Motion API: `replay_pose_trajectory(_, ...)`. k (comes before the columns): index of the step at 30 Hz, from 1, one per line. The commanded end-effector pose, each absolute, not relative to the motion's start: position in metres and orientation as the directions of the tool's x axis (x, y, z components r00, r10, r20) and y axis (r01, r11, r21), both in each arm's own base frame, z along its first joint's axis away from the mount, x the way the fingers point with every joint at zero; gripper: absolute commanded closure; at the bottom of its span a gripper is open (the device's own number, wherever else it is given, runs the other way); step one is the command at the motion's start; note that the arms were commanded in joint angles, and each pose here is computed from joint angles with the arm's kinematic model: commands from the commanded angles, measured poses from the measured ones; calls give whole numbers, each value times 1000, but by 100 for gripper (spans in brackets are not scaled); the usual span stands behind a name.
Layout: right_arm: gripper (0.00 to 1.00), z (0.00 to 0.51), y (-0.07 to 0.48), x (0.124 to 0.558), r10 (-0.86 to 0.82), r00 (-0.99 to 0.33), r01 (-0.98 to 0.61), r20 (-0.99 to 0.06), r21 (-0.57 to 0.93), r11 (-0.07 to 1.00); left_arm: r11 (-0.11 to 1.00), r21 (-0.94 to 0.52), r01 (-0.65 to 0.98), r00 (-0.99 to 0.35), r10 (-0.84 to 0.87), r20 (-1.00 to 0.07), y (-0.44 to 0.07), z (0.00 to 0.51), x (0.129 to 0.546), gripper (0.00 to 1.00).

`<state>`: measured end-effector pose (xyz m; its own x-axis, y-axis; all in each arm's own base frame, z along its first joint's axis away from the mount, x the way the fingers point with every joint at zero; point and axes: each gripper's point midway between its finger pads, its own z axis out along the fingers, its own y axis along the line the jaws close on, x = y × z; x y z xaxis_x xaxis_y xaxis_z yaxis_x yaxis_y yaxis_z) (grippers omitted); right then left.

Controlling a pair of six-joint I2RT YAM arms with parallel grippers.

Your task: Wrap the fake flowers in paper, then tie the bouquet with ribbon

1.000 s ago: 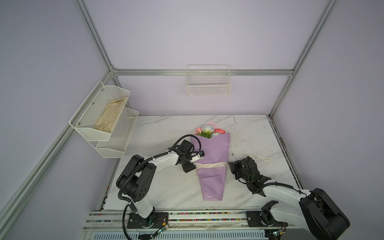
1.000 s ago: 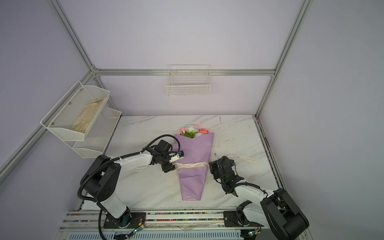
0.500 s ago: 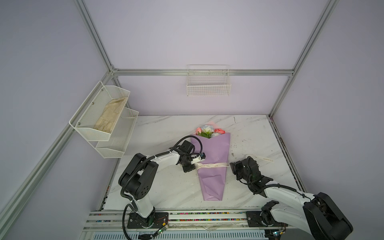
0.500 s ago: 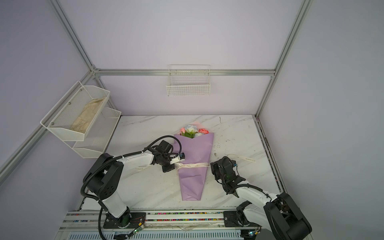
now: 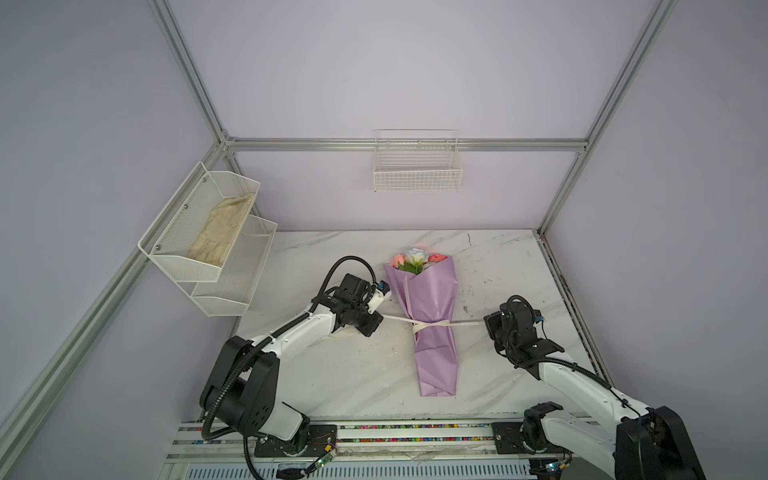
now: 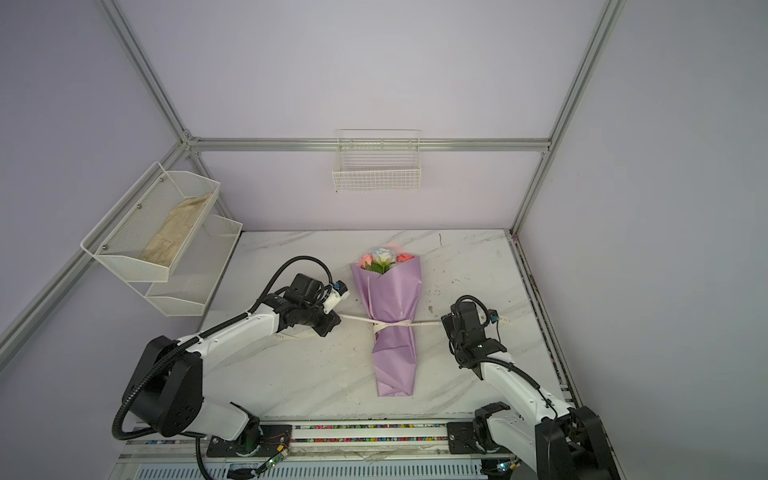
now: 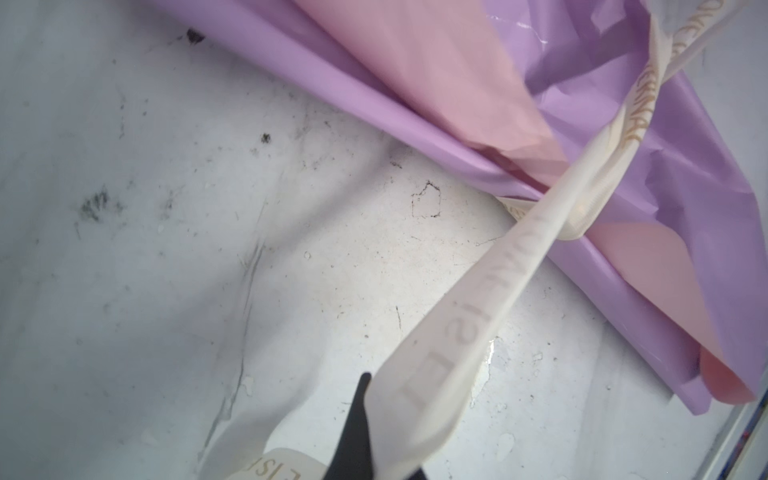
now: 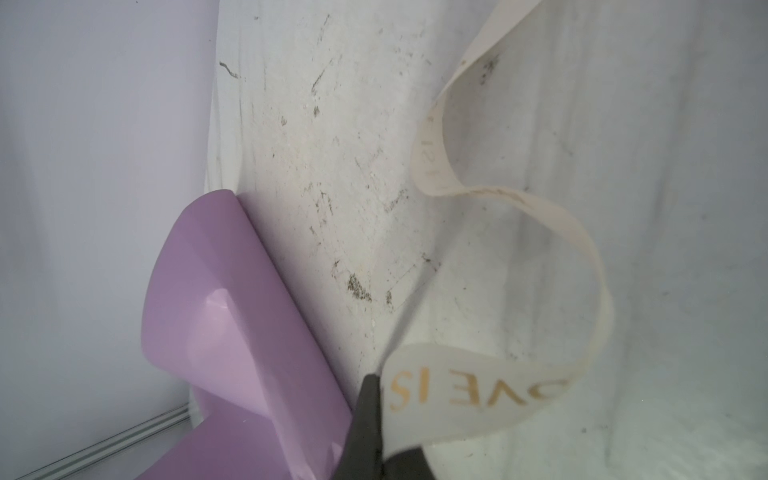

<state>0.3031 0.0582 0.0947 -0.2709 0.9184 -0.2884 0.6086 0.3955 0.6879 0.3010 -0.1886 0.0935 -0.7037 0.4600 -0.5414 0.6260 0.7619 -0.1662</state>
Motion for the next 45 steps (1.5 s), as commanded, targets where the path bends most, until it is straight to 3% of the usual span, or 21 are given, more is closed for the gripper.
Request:
replay_pose_trajectory(1, 100, 93, 15, 295, 822, -259, 693, -507, 496, 524, 824, -306, 476, -800, 262, -539, -175, 103, 297, 100)
replay_pose_trajectory(10, 100, 120, -37, 307, 722, -231, 743, -653, 360, 564, 915, -358, 187, -837, -43, -546, -99, 106, 309, 100)
replay_pose_trajectory(19, 100, 150, -79, 309, 558, -221, 811, -800, 168, 561, 892, -449, 48, -812, -227, -538, -61, 110, 318, 100)
replay_pose_trajectory(22, 100, 152, -85, 307, 519, -253, 825, -817, 98, 557, 879, -475, 44, -808, -248, -535, -58, 110, 320, 100)
replay_pose_trajectory(24, 100, 152, -74, 319, 514, -297, 774, -805, 112, 624, 872, -480, 93, -818, -208, -536, -64, 113, 320, 100)
replay_pose_trajectory(26, 100, 155, -54, 333, 533, -326, 688, -781, 190, 701, 834, -521, 180, -802, -182, -569, -80, 126, 323, 100)
replay_pose_trajectory(30, 100, 162, 6, 358, 557, -434, 421, -708, 388, 820, 836, -422, 351, -759, -10, -651, -113, 143, 319, 100)
replay_pose_trajectory(31, 100, 166, 19, 362, 565, -451, 361, -691, 437, 823, 840, -398, 369, -752, 18, -659, -119, 146, 317, 84)
replay_pose_trajectory(33, 100, 167, 38, 367, 567, -499, 292, -656, 488, 822, 840, -356, 410, -739, 77, -669, -128, 147, 312, 80)
replay_pose_trajectory(36, 100, 168, 57, 372, 556, -550, 217, -623, 537, 815, 831, -296, 472, -715, 164, -680, -140, 147, 306, 52)
replay_pose_trajectory(39, 100, 171, 63, 374, 557, -562, 194, -611, 557, 807, 825, -221, 519, -677, 240, -695, -150, 149, 305, 40)
replay_pose_trajectory(41, 100, 171, 62, 375, 558, -562, 201, -610, 554, 808, 833, -153, 532, -649, 286, -705, -155, 152, 309, 21)
replay_pose_trajectory(45, 100, 172, 63, 376, 558, -567, 203, -606, 553, 808, 737, -101, 668, -546, 393, -739, -193, 162, 312, 19)
